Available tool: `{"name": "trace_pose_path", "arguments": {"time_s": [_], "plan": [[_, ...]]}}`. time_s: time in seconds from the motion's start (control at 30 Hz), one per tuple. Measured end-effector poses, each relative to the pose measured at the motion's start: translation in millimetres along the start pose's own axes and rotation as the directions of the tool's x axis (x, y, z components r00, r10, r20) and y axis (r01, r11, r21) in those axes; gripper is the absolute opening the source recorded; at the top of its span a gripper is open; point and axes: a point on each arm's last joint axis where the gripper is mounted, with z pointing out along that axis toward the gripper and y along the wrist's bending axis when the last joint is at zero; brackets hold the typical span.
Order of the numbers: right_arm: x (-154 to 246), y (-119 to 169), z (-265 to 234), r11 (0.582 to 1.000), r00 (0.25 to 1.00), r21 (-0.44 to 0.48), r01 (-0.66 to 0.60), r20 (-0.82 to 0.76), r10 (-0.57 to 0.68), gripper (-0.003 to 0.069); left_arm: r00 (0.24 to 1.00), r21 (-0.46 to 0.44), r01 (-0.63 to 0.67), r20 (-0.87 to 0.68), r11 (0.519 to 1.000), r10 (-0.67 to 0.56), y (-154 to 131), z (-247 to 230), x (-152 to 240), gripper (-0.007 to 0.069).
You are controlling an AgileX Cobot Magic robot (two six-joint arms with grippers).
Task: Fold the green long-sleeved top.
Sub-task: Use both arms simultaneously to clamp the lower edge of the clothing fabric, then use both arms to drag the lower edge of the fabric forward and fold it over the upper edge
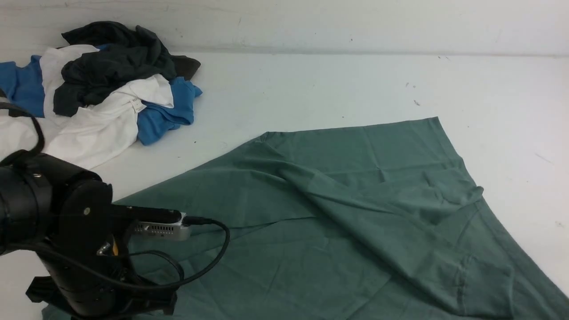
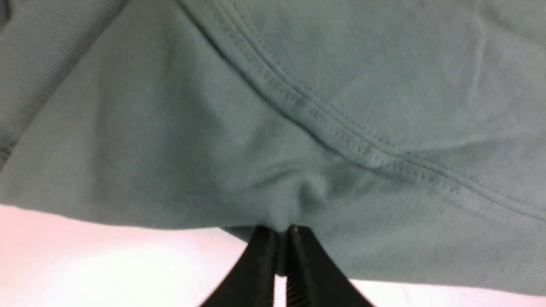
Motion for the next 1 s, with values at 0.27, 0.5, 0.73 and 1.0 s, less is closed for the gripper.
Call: {"name": "trace_pose_path", "arguments": {"time_s": [0.27,0.5,0.73,1.0], "plan": [[42.8,-5.5,-54.6,0.998,0.959,0.006,-0.058,0.277,0.054,0.0011,1.000,0.073,-0.025,-0.014,0.997,0.026,2.4,-31.4,27.3,0.0016],[27.5,1.8,-101.1,0.994,0.915,-0.091,-0.063,0.393,0.094,0.0010,0.998,0.109,-0.058,0.020,0.992,0.056,4.1,-47.9,38.9,0.0016],[-44.9,5.5,-126.6,0.997,0.933,-0.074,-0.023,0.356,0.047,0.0010,0.993,0.114,-0.093,0.077,0.989,0.085,-2.4,-66.9,18.5,0.0016],[-150.9,12.4,-121.7,0.997,0.954,-0.083,-0.006,0.298,0.031,0.0010,0.995,0.100,-0.019,0.098,0.995,0.009,9.7,-74.0,-49.0,0.0016]]}}
